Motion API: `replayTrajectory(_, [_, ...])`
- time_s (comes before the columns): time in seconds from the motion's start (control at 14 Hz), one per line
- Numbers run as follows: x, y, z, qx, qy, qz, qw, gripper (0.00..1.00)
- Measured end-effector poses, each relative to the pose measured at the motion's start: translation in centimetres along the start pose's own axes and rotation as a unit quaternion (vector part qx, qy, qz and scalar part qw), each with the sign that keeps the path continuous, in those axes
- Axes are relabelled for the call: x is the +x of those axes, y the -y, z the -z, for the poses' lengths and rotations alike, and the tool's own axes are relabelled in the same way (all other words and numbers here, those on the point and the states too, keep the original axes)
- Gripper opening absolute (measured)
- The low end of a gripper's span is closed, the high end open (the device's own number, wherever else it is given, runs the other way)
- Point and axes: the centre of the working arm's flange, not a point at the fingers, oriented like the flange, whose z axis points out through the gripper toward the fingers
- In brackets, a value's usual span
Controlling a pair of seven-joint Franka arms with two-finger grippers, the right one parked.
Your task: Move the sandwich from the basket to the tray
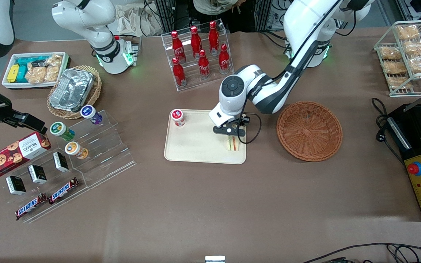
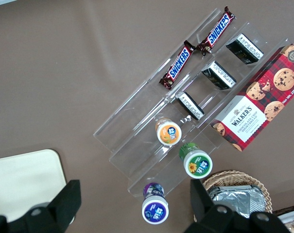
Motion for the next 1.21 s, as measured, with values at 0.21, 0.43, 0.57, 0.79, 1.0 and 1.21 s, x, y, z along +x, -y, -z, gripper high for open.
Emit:
replayTrajectory(0.21, [1.9,4.0,5.5,0.02,-0.003,0.021,0.9996,0.93])
replayTrajectory(0.43, [3.2,8.4,10.3,0.038,0.0,0.009,0.9993,1.0])
replayTrajectory(0.57, [3.6,12.1,13.3,0.036,0.013,-0.009,0.9992,1.0])
replayTrajectory(0.79, [3.8,19.0,16.8,0.026,0.037,-0.037,0.9983,1.0])
replayTrajectory(1.0, [3.0,25.3,20.1,0.034,0.051,-0.063,0.9962,1.0])
replayTrajectory(1.21, [2.1,32.4,23.2,0.037,0.05,-0.046,0.997,1.0])
